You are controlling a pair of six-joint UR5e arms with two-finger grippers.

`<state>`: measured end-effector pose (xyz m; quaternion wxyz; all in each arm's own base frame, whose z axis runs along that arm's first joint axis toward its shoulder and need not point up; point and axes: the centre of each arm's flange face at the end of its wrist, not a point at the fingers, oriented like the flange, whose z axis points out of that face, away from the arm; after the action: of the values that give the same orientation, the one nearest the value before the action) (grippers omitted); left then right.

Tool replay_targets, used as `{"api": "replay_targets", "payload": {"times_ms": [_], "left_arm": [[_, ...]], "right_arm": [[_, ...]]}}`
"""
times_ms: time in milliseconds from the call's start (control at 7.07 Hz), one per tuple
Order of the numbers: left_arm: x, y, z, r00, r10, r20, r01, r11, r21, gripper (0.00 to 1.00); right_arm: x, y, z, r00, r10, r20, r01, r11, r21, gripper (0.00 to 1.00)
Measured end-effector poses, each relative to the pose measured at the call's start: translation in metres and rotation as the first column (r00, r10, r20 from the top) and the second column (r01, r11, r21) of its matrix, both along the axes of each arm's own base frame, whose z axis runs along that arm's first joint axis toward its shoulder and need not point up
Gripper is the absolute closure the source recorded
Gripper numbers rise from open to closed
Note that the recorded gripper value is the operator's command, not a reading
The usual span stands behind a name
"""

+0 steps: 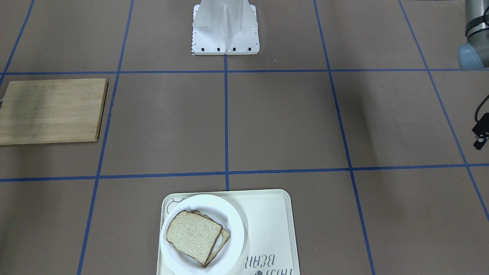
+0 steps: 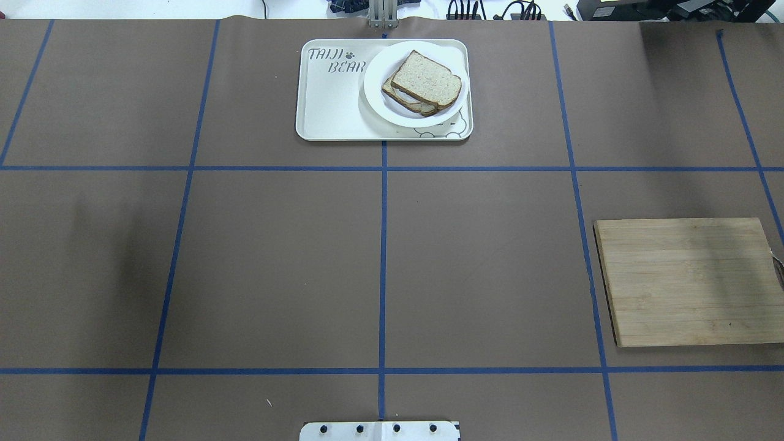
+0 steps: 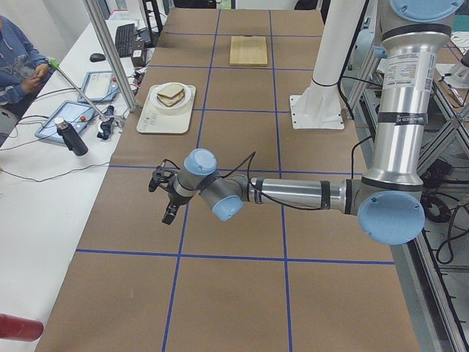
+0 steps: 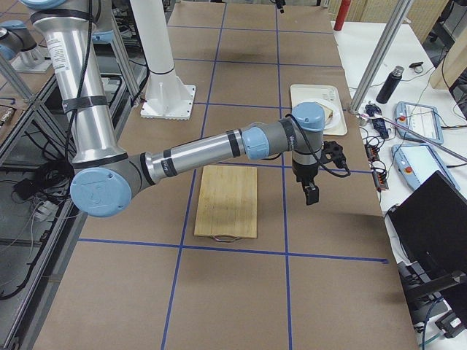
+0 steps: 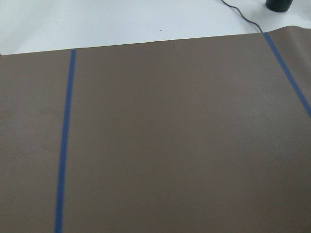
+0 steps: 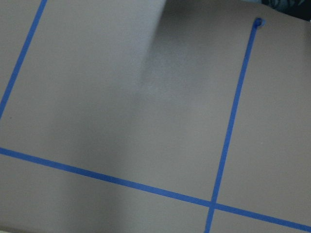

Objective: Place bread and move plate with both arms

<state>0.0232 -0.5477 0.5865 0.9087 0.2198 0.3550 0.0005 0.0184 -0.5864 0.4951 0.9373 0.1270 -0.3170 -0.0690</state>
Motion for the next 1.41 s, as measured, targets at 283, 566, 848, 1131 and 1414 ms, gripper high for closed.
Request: {"api": "replay_targets", "payload": {"times_ms": [283, 566, 848, 1131, 1414], "left_arm": [[-0.045, 0.035, -0.036, 0.995, 0.075, -0.064, -0.082, 0.989, -0.122, 0.02], [-0.053, 0.078, -0.039, 0.992, 0.085, -0.093, -0.100, 0.980, -0.173, 0.02], [-0.053, 0.096, -0.034, 0.991, 0.088, -0.105, -0.107, 0.976, -0.190, 0.02], [-0.051, 0.100, -0.049, 0.986, 0.098, -0.133, -0.118, 0.981, -0.156, 0.02], [-0.048, 0.101, -0.050, 0.986, 0.060, -0.158, -0.090, 0.978, -0.189, 0.02]], "right_arm": [[0.008, -0.002, -0.008, 1.000, 0.015, -0.003, -0.015, 0.999, -0.042, 0.00], [0.006, 0.005, -0.011, 1.000, 0.009, 0.021, -0.008, 0.998, -0.069, 0.00], [-0.001, 0.010, -0.005, 0.998, -0.008, 0.058, 0.013, 0.996, -0.086, 0.00], [-0.024, 0.012, -0.002, 0.997, -0.048, 0.056, 0.053, 0.995, -0.085, 0.00], [-0.059, 0.014, 0.001, 0.994, -0.108, 0.035, 0.110, 0.990, -0.083, 0.00]]}}
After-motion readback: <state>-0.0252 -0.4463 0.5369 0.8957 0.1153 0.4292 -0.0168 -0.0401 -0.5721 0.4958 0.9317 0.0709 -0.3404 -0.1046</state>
